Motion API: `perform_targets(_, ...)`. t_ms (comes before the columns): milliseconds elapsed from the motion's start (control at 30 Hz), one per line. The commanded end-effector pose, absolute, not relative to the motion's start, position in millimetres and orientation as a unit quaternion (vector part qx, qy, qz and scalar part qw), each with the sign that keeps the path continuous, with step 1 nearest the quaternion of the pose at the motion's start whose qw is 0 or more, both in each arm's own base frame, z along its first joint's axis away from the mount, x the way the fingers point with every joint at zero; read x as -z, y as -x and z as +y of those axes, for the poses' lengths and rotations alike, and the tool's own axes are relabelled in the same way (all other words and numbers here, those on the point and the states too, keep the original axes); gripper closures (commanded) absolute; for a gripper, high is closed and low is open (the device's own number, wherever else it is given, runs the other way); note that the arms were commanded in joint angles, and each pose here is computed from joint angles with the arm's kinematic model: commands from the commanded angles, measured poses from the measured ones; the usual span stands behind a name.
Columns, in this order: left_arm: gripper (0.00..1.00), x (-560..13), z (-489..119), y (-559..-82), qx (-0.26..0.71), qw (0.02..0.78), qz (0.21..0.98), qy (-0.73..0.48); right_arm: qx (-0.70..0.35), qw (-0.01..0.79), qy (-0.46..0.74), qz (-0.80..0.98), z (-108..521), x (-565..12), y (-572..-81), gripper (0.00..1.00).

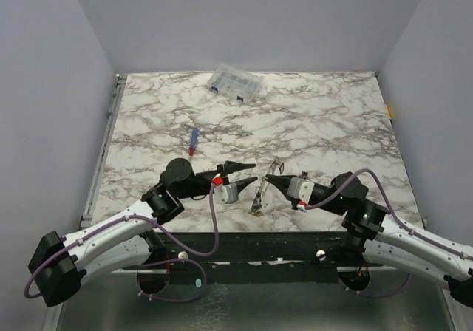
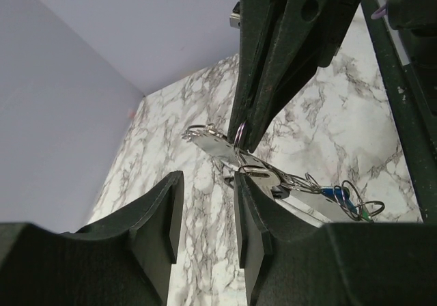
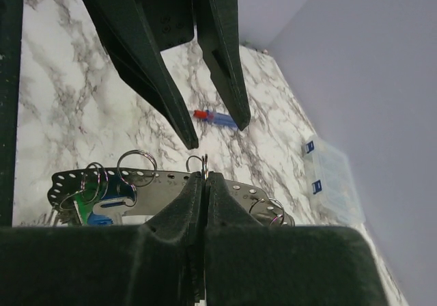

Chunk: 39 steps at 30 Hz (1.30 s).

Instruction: Put the keys on the keyring

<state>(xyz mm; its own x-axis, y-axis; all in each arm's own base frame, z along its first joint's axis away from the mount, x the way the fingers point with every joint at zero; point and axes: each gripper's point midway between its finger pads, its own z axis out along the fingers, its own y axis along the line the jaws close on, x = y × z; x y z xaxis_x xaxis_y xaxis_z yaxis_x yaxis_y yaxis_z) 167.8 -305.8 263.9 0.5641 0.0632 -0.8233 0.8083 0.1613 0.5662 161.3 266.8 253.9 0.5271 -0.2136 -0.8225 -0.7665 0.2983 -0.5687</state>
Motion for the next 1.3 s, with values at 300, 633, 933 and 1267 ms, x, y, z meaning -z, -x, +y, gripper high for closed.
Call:
perform_targets(300,0.62,-266.5,-314.4,-128.9,0.356,0.638,0.304,-0.612,-0.261,0.722,0.526,0.366,277.0,-295.4,-141.9,1.0)
perform_targets(633,0.68,-266.6,-314.8,-131.4,0.352,0.641,0.307,-0.609,-0.272,0.714,0.536,0.36,281.2,-294.2,-137.7,1.0)
perform_targets(933,0.78,-267.1,-314.2,-132.5,0.349,0.644,0.309,-0.607,-0.28,0.706,0.544,0.358,284.1,-292.8,-134.4,1.0)
perform_targets(1267,0.83,-266.1,-314.4,-132.8,0.348,0.643,0.309,-0.609,-0.3,0.686,0.559,0.355,288.7,-288.8,-126.4,1.0)
